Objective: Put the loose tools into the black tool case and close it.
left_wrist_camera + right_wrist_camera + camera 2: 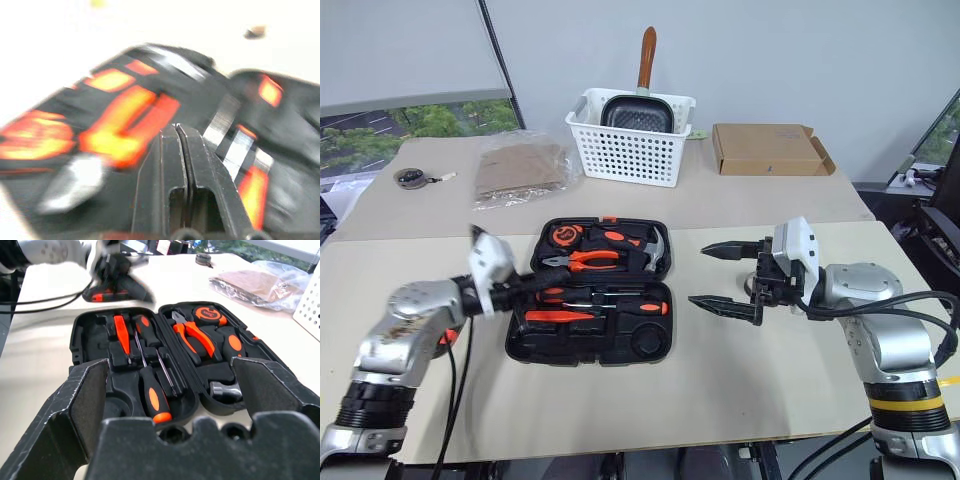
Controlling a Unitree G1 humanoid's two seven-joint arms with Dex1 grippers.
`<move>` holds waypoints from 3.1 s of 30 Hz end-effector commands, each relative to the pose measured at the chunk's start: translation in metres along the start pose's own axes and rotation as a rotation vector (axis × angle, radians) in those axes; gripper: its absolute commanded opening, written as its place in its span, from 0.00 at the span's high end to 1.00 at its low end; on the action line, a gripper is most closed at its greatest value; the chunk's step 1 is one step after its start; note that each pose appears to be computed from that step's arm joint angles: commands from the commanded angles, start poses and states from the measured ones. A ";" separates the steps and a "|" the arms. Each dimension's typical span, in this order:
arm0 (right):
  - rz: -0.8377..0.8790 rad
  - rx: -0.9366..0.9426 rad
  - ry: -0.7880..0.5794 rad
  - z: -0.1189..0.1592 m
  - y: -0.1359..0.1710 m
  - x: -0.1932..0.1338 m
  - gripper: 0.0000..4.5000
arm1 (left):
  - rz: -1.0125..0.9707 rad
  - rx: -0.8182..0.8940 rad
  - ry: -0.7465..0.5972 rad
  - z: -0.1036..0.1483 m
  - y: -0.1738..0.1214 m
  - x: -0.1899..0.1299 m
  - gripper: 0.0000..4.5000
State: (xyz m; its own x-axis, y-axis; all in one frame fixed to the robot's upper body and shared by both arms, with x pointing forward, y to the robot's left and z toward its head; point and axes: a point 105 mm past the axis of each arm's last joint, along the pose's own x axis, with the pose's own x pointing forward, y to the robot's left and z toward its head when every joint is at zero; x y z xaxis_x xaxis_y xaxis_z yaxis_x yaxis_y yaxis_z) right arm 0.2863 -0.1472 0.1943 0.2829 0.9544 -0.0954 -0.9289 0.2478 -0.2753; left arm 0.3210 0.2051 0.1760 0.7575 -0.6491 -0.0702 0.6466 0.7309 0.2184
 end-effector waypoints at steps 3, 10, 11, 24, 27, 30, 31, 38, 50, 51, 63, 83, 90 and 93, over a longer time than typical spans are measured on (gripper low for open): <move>0.047 -0.056 -0.036 0.010 -0.005 0.008 0.00 | 0.358 -0.049 0.107 -0.016 0.028 -0.059 0.52; 0.114 -0.063 -0.047 0.010 -0.010 0.019 0.00 | 0.522 -0.153 0.335 -0.075 0.018 -0.096 0.00; 0.120 -0.064 -0.047 0.010 -0.011 0.020 0.00 | 0.518 -0.168 0.360 -0.081 0.014 -0.096 0.00; 0.139 -0.074 -0.054 0.013 -0.011 0.019 0.00 | 0.647 -0.354 0.438 -0.116 0.018 -0.108 0.42; 0.134 -0.069 -0.065 0.015 -0.011 0.018 0.00 | 0.653 -0.304 0.360 -0.101 0.028 -0.103 0.61; 0.122 -0.068 -0.063 0.015 -0.010 0.016 0.00 | 0.591 -0.191 0.204 -0.067 0.037 -0.088 0.61; 0.112 -0.066 -0.060 0.015 -0.011 0.014 0.00 | 0.520 -0.141 0.122 -0.047 0.036 -0.078 0.61; 0.070 -0.058 -0.043 0.012 -0.008 0.004 0.00 | -0.135 0.098 -0.052 0.015 -0.026 -0.026 0.61; -0.005 -0.059 -0.009 0.011 0.000 -0.011 0.00 | -0.753 0.379 0.262 -0.023 -0.077 -0.017 0.61; -0.009 -0.059 -0.007 0.011 0.001 -0.011 0.00 | -0.768 0.387 0.277 -0.025 -0.078 -0.017 0.61; -0.022 -0.058 0.001 0.012 0.004 -0.013 0.00 | -0.839 0.440 0.379 -0.046 -0.072 -0.017 0.61; -0.028 -0.053 0.005 0.008 0.004 -0.013 0.00 | -0.772 0.295 0.164 -0.014 -0.073 -0.009 0.02; -0.027 -0.062 0.003 0.009 0.001 -0.011 0.00 | -0.759 0.202 0.064 -0.004 -0.077 -0.006 0.36; -0.027 -0.065 0.005 0.010 0.000 -0.012 0.00 | -0.805 0.169 0.087 -0.014 -0.083 -0.010 0.60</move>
State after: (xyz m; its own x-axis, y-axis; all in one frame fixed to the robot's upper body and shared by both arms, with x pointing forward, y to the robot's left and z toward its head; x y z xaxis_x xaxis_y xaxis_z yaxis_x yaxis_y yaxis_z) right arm 0.2808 -0.1540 0.1911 0.3020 0.9474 -0.1065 -0.9241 0.2635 -0.2767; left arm 0.2666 0.1543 0.1461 0.1102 -0.9300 -0.3507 0.9728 0.0286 0.2299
